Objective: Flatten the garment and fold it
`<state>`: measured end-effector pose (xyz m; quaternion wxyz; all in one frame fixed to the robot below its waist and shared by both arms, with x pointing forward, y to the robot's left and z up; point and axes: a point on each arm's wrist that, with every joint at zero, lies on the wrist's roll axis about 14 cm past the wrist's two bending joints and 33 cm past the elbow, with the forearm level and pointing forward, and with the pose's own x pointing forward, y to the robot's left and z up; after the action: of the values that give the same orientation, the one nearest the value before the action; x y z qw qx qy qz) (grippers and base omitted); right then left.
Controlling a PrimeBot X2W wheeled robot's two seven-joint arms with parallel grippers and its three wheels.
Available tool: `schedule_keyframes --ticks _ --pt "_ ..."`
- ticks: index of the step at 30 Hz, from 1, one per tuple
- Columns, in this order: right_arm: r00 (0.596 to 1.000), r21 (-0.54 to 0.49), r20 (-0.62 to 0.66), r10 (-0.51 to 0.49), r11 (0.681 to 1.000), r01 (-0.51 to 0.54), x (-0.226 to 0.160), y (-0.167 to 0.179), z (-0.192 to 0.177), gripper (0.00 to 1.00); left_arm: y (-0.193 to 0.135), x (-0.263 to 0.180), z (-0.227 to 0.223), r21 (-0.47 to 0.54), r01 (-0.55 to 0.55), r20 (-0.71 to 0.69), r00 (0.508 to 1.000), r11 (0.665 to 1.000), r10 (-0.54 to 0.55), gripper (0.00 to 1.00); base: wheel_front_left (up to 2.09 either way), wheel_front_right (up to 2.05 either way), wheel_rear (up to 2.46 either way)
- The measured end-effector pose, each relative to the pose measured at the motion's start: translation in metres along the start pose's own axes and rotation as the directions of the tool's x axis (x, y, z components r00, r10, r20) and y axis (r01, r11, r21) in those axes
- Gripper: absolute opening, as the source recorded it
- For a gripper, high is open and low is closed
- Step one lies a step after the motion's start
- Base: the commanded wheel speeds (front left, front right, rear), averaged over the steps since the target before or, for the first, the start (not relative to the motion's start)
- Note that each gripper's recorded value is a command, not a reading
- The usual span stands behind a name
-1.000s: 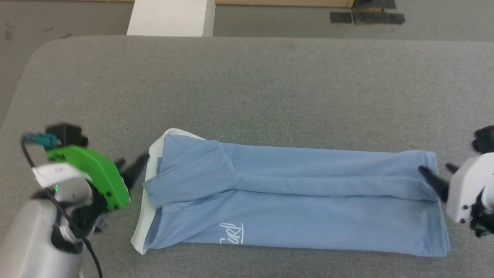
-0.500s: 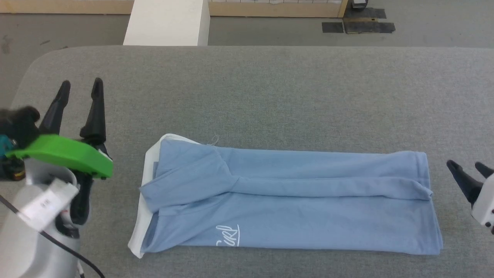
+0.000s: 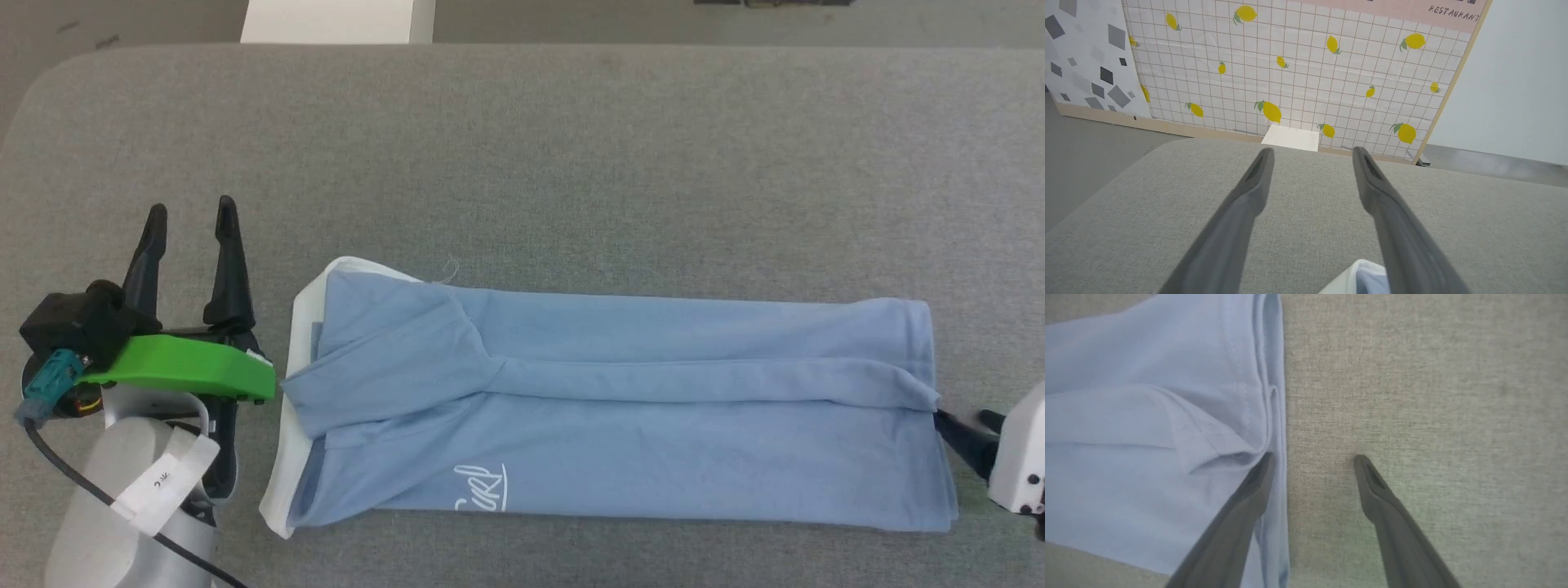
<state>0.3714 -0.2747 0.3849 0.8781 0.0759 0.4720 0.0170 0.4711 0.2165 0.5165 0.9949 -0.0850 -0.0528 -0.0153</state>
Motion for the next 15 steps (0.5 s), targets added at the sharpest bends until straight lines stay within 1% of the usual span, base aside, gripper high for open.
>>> schedule_keyframes --ticks 3,10,15 --pt "0.998 -0.005 -0.039 0.041 0.999 -0.041 0.009 0.011 -0.004 1.0 0.004 0.001 -0.006 0.013 -0.012 -0.011 1.0 1.0 0.013 1.0 0.0 0.0 0.0" --pt "0.987 -0.055 -0.079 0.142 0.988 -0.146 0.025 0.046 0.004 1.0 0.012 0.0 -0.012 0.024 -0.038 -0.018 0.999 0.999 0.038 1.0 0.0 0.0 0.0" --pt "0.979 -0.085 -0.102 0.176 0.979 -0.185 0.028 0.062 0.005 1.0 0.013 -0.001 -0.01 0.037 -0.033 -0.011 0.999 0.999 0.033 1.0 0.0 0.0 0.0"
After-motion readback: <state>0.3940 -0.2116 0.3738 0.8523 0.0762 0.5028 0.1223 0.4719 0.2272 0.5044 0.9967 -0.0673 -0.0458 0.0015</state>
